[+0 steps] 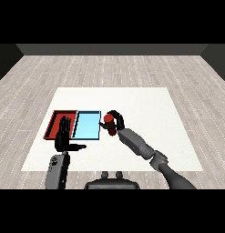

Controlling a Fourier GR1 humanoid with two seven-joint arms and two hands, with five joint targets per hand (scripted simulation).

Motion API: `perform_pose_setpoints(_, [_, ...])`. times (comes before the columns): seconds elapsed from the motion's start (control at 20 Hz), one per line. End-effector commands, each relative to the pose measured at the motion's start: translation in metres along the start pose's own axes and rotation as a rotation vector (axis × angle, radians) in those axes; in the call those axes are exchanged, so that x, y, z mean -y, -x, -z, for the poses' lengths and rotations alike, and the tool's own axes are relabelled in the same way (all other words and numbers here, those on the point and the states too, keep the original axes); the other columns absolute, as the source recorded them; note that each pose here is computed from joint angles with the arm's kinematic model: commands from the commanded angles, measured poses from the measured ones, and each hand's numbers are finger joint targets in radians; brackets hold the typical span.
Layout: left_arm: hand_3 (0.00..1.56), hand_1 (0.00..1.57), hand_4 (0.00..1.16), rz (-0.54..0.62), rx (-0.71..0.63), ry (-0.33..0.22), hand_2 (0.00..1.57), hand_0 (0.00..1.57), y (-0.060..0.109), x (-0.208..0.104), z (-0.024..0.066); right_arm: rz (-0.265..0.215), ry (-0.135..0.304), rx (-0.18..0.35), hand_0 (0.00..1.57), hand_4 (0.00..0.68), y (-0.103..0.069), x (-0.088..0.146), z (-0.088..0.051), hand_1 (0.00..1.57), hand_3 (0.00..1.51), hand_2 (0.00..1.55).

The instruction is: Pick the red can and put it in the red box

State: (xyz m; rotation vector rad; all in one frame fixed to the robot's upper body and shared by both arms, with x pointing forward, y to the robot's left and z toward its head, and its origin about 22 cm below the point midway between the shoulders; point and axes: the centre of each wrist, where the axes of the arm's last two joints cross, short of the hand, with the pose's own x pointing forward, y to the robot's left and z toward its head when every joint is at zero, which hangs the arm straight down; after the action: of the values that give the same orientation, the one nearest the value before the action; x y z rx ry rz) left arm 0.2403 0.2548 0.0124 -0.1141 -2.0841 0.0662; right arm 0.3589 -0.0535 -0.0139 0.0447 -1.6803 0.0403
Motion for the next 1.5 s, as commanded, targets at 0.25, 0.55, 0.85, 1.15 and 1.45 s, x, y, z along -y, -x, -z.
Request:
perform_pose_setpoints(0.25, [0.00,0.00,0.00,0.031,-0.004,0.075,0.00,0.00,-0.016,0.008,0.0322,0.040,0.017,0.188,1.54,0.623,-0.050,0.008,0.015,1.54,1.40,1.47])
perform_pose_setpoints(0.55, [0.00,0.00,0.00,-0.023,-0.054,0.136,0.00,0.00,-0.021,0.054,0.0173,0.052,-0.003,0.292,1.46,0.633,-0.067,0.041,-0.028,1.46,1.39,1.42])
perform_pose_setpoints(0.85, [0.00,0.00,0.00,-0.002,-0.083,0.183,0.00,0.00,-0.029,0.088,0.0393,0.053,0.010,0.325,1.45,0.636,-0.081,0.051,-0.026,1.45,1.38,1.41])
perform_pose_setpoints(1.15, [0.00,0.00,0.00,0.013,-0.135,0.222,0.00,0.00,-0.020,0.131,0.0371,0.084,-0.004,0.372,1.43,0.629,-0.085,0.045,-0.045,1.43,1.39,1.41])
perform_pose_setpoints(1.45, [0.00,0.00,0.00,0.027,-0.186,0.210,0.00,0.00,0.008,0.123,0.0421,0.102,-0.036,0.389,1.45,0.611,-0.095,0.052,-0.059,1.45,1.40,1.43])
